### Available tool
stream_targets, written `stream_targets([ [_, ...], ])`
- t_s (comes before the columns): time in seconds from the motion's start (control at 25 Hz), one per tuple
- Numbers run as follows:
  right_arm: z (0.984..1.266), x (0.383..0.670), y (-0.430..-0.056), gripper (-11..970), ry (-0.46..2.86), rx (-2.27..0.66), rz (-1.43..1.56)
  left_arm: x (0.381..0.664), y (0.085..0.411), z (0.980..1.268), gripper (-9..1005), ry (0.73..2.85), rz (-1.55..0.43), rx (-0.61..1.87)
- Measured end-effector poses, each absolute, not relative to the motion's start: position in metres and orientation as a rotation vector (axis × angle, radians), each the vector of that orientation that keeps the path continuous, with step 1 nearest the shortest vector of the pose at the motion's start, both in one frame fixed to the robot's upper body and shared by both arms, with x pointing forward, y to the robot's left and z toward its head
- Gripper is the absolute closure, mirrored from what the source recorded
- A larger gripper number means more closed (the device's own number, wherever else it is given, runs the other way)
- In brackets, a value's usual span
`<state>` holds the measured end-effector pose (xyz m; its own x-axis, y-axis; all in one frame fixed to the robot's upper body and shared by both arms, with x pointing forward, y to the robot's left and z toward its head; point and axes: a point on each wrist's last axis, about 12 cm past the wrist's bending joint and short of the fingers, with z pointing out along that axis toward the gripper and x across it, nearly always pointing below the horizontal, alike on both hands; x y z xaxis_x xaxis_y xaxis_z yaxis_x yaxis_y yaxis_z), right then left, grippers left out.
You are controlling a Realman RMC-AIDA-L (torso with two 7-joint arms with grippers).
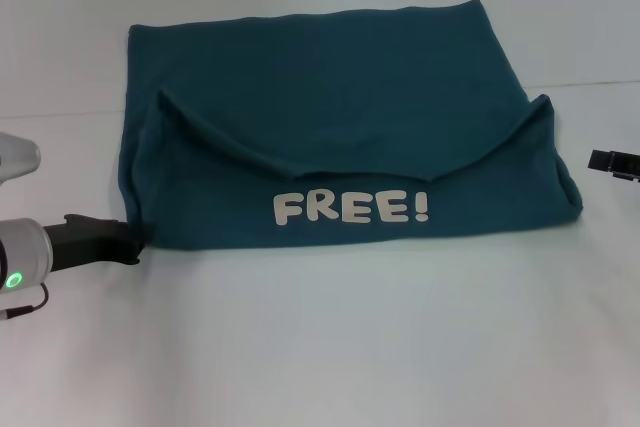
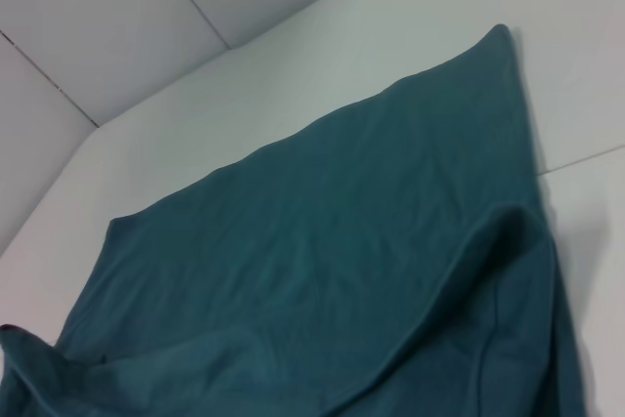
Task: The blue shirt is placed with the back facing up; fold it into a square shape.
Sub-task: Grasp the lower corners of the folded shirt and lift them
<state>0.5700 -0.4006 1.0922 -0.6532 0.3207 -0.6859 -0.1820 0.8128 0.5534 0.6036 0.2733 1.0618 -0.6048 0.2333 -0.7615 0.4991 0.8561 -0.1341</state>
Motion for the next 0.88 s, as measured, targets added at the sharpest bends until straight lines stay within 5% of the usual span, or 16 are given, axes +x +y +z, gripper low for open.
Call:
stream_targets([
  [0.08, 1.092, 0.57, -0.402, 365, 2.155, 0.106, 0.752, 0.604, 0.274, 1.062, 980, 2.233, -0.432, 0.522],
  [0.88, 1.076, 0.596, -0.362, 365, 2.324, -0.004, 0.62, 0.593, 0.287, 1.072, 979, 2.25, -0.477, 0.526],
])
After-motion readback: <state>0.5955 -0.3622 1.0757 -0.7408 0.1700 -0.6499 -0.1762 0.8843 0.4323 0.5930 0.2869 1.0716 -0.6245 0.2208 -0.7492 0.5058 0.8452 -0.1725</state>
